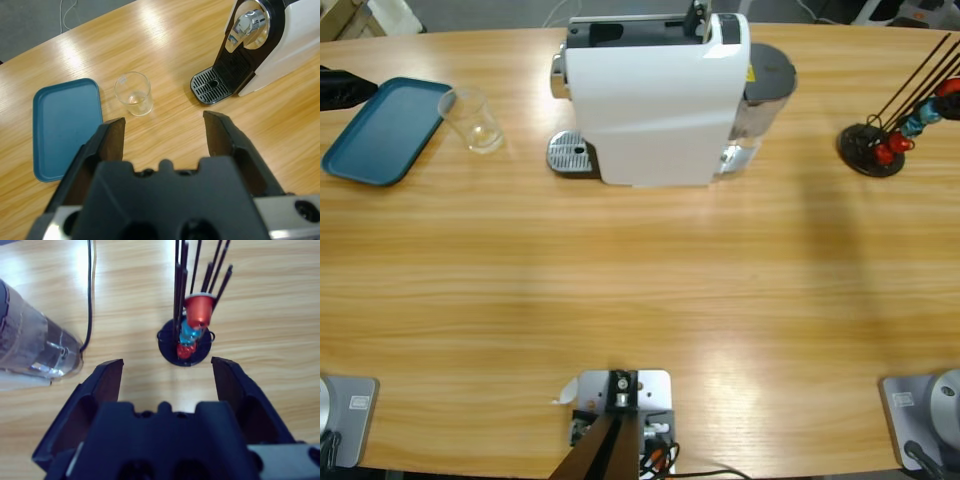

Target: Pour coffee

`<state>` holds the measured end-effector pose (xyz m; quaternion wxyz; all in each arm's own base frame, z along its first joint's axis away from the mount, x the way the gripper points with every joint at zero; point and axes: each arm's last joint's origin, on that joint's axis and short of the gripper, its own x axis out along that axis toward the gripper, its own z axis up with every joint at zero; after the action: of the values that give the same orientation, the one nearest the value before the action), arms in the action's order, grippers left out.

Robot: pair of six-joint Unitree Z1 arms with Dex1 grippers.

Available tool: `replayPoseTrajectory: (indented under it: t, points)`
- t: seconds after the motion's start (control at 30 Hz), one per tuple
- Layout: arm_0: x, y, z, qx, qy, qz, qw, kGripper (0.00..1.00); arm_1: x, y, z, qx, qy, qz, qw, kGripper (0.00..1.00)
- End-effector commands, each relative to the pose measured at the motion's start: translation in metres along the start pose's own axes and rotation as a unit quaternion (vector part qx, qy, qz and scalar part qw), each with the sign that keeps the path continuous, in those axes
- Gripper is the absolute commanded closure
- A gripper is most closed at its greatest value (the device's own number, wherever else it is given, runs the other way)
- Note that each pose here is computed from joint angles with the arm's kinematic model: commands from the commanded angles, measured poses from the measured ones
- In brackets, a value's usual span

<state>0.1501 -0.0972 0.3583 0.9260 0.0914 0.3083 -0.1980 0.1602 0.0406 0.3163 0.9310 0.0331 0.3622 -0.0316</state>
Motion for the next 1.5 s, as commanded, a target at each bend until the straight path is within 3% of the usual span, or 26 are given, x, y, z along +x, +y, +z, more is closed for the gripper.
replayPoseTrajectory:
  t: [0.03, 0.27, 0.37, 1.4, 1.5]
  points:
    - [-0.006, 0.003, -0.006, -0.001, 0.007, -0.002, 1.000, 0.331, 0.035, -0.005, 0.008, 0.015, 0.014, -0.028, 0.999, 0.243]
    - [-0.006, 0.003, -0.006, -0.001, 0.006, -0.003, 1.000, 0.331, 0.041, -0.010, 0.005, 0.025, 0.011, -0.037, 0.999, 0.248]
    - [-0.007, 0.003, -0.006, -0.001, 0.005, -0.003, 1.000, 0.331, 0.042, -0.011, 0.000, 0.028, 0.015, -0.038, 0.999, 0.294]
    - [-0.011, 0.004, -0.010, 0.001, 0.000, -0.002, 1.000, 0.331, 0.062, -0.020, 0.003, 0.050, 0.028, -0.061, 0.996, 0.297]
    - [-0.012, 0.004, -0.010, 0.001, 0.000, -0.002, 1.000, 0.331, 0.062, -0.020, 0.003, 0.051, 0.027, -0.062, 0.996, 0.462]
